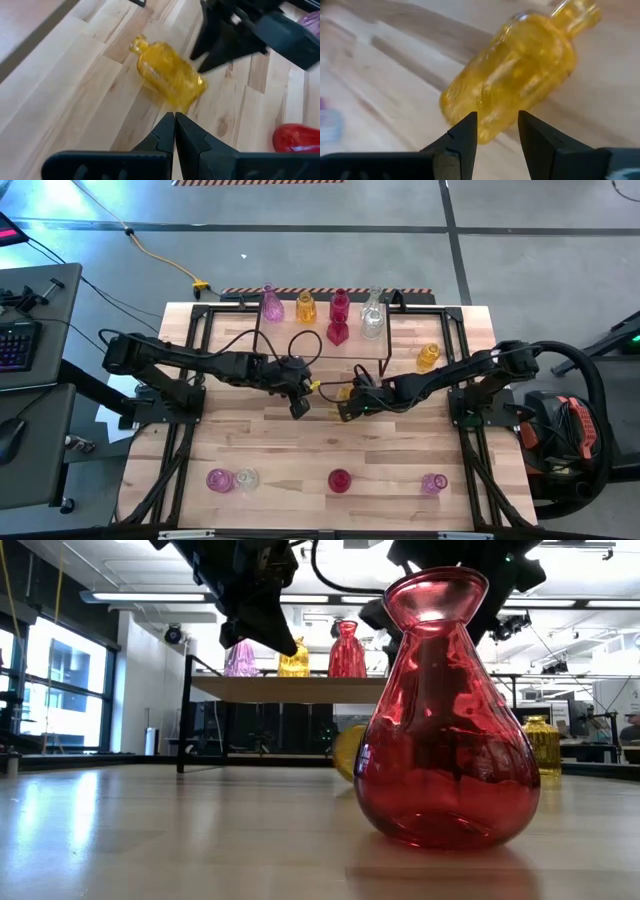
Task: Sort vases onto shelf
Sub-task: Put the bottom yellow vase on the shelf and align it with the other yellow vase
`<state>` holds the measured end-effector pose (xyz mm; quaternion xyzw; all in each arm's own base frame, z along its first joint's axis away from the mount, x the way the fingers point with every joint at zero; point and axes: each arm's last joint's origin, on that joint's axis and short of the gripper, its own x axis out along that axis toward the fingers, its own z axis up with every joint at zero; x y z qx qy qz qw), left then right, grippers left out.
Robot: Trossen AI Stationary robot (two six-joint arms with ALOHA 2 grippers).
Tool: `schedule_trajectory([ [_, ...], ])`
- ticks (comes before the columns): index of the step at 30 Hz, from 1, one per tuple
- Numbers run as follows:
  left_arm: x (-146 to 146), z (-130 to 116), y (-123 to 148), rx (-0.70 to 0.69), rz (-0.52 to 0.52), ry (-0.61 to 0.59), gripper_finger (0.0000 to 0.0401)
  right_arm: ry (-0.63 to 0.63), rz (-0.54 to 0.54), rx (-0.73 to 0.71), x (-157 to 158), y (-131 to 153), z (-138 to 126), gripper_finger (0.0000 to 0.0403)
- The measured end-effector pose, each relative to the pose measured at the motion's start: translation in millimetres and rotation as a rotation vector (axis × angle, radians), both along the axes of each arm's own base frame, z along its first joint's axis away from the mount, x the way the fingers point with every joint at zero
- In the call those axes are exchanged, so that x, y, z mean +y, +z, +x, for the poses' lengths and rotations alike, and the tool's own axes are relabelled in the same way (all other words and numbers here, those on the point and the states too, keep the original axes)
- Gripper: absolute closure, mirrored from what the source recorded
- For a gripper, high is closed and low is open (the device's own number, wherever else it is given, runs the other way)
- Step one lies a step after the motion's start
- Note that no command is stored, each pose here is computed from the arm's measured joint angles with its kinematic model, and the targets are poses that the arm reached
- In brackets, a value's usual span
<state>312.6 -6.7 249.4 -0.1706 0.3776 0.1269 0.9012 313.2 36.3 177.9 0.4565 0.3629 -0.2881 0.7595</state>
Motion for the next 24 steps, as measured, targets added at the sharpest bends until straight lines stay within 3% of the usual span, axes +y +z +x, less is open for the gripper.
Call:
schedule_trajectory([
  [8, 7, 0, 0, -0.002, -0.001, 0.022, 0.0398, 0.016, 0.053, -0.142, 2, 8, 11, 0.0279],
  [17, 12, 7, -11, 0.027, -0.014, 0.03, 0.0398, -0.05, -0.066, -0.062, -17, 9, 3, 0.0279],
  [24, 0, 18, -14, -0.041, -0.057, -0.015, 0.0398, -0.081, -0.122, -0.026, -34, 9, 0, 0.0279],
])
